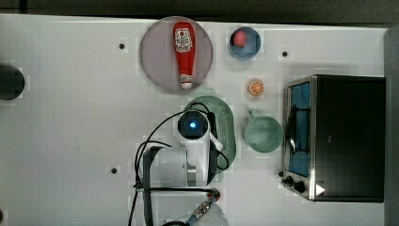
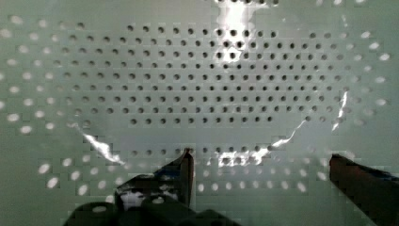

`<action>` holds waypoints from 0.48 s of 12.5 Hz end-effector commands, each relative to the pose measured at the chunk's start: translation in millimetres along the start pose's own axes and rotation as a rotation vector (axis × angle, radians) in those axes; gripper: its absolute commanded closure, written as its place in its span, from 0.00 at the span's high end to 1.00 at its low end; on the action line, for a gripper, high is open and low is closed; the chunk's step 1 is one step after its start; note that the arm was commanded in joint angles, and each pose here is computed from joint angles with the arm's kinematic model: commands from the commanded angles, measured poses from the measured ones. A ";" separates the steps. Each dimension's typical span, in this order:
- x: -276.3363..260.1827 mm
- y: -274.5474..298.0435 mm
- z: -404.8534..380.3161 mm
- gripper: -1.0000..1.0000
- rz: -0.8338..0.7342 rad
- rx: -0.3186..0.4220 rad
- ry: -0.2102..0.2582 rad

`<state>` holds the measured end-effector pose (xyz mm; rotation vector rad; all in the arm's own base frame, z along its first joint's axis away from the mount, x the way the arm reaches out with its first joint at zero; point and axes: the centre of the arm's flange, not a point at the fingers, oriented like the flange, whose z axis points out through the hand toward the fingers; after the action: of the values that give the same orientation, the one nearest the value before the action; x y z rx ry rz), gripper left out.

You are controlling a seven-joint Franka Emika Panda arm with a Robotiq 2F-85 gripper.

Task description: Drag strainer right to left.

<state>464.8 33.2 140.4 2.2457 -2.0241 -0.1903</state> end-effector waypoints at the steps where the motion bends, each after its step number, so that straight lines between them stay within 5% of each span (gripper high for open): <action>1: -32.7 -9.6 -26.6 1.00 0.045 0.080 0.019; 6: -91.9 -10.4 -24.6 1.00 0.028 0.086 0.026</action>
<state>466.1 103.7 154.2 2.3098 -1.9967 -0.0856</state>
